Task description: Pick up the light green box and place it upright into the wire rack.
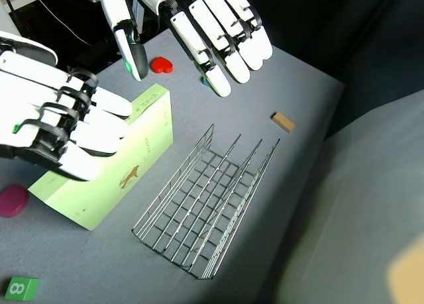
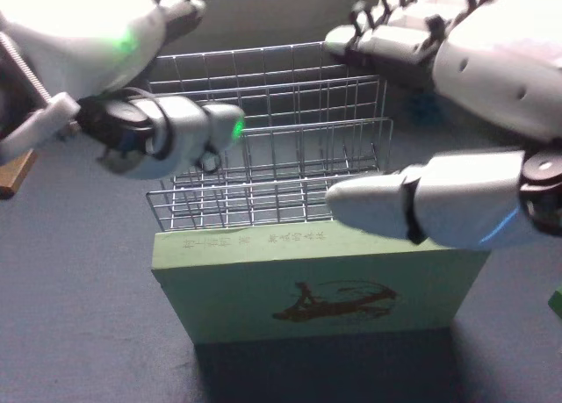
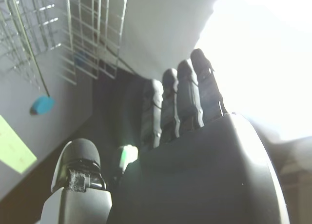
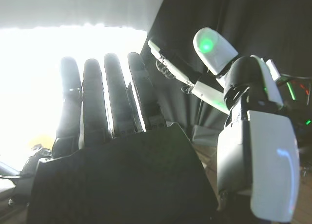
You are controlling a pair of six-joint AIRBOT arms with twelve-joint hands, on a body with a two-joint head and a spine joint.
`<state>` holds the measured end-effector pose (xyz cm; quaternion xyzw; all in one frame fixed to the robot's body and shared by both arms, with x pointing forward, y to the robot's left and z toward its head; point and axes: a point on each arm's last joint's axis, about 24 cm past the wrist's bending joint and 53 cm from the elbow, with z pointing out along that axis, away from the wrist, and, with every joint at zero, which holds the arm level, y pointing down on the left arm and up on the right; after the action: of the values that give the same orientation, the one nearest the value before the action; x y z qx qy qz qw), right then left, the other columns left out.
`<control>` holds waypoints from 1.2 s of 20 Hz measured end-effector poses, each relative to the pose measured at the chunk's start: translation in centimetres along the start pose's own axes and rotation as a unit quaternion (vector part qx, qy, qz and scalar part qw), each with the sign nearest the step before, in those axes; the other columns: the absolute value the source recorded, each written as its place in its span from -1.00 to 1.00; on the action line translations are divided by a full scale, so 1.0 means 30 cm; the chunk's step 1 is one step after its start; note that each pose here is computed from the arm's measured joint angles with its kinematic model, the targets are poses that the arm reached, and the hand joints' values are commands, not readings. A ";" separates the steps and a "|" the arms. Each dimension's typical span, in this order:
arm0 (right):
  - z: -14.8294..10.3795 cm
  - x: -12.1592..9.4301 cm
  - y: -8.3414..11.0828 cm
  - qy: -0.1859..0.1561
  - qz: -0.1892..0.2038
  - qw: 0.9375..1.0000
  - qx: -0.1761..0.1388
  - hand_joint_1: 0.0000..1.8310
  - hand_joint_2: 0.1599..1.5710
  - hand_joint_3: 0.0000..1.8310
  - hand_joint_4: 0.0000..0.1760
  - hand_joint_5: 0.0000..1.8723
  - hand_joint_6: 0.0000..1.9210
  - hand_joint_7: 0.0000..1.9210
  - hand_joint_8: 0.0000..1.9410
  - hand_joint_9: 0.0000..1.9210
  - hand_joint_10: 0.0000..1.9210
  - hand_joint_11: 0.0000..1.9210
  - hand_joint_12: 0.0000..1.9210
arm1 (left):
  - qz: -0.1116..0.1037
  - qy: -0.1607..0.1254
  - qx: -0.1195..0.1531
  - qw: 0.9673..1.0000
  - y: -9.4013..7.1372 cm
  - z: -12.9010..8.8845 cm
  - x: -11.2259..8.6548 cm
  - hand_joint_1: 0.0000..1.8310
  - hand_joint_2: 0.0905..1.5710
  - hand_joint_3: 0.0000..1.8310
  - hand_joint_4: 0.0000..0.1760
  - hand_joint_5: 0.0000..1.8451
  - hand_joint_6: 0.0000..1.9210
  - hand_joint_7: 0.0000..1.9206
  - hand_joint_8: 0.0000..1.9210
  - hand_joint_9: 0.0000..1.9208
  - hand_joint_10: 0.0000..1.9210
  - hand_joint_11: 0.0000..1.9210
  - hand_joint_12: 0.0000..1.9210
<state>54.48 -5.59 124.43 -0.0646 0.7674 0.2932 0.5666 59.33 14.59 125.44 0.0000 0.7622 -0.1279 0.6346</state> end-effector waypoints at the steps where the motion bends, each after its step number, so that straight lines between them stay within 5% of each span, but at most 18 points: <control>1: 0.008 0.014 0.012 0.005 0.001 1.000 -0.001 -0.74 0.23 -1.00 -1.00 -0.85 -1.00 -0.82 -1.00 -0.84 -0.99 -1.00 -0.21 | 0.005 -0.002 -0.009 1.000 0.035 0.003 -0.005 -1.00 0.60 -1.00 -0.94 -0.74 -0.99 -0.83 -1.00 -0.88 -0.99 -1.00 -0.58; 4: 0.028 0.079 0.028 0.040 -0.001 0.999 0.005 -0.34 0.13 -1.00 -1.00 -0.86 -1.00 -0.82 -1.00 -0.84 -1.00 -1.00 -0.21 | 0.016 -0.009 -0.018 1.000 0.092 0.018 -0.023 -1.00 0.61 -1.00 -0.94 -0.74 -0.99 -0.83 -1.00 -0.87 -0.99 -1.00 -0.58; 7: 0.071 0.151 0.012 0.082 0.032 0.996 0.028 -0.17 0.11 -1.00 -1.00 -0.87 -1.00 -0.84 -1.00 -0.84 -1.00 -1.00 -0.20 | 0.028 -0.011 -0.022 0.999 0.126 0.030 -0.034 -1.00 0.61 -1.00 -0.93 -0.74 -0.99 -0.83 -1.00 -0.87 -0.99 -1.00 -0.58; 12: 0.137 0.262 -0.032 0.144 0.053 0.985 0.082 -0.12 -0.02 -1.00 -1.00 -0.88 -1.00 -0.85 -1.00 -0.86 -1.00 -1.00 -0.21 | 0.049 -0.012 -0.023 0.998 0.172 0.045 -0.044 -1.00 0.61 -1.00 -0.93 -0.74 -1.00 -0.83 -1.00 -0.87 -1.00 -1.00 -0.55; 18: 0.160 0.292 0.046 0.162 0.059 0.983 0.064 -0.11 -0.05 -1.00 -1.00 -0.87 -1.00 -0.85 -1.00 -0.86 -1.00 -1.00 -0.19 | 0.066 -0.011 -0.037 0.997 0.242 0.042 -0.055 -1.00 0.62 -1.00 -1.00 -0.76 -1.00 -0.85 -1.00 -0.87 -1.00 -1.00 -0.62; 24: 0.196 0.322 0.051 0.188 0.096 0.974 0.077 -0.11 -0.05 -1.00 -1.00 -0.88 -1.00 -0.86 -1.00 -0.86 -1.00 -1.00 -0.20 | 0.117 -0.003 -0.036 0.992 0.261 0.042 -0.051 -1.00 0.62 -1.00 -1.00 -0.75 -1.00 -0.84 -1.00 -0.86 -1.00 -1.00 -0.54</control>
<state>55.31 1.00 115.15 -0.0007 0.8830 0.2686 0.3850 62.10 22.17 125.19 0.0657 0.7590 -0.0248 0.6473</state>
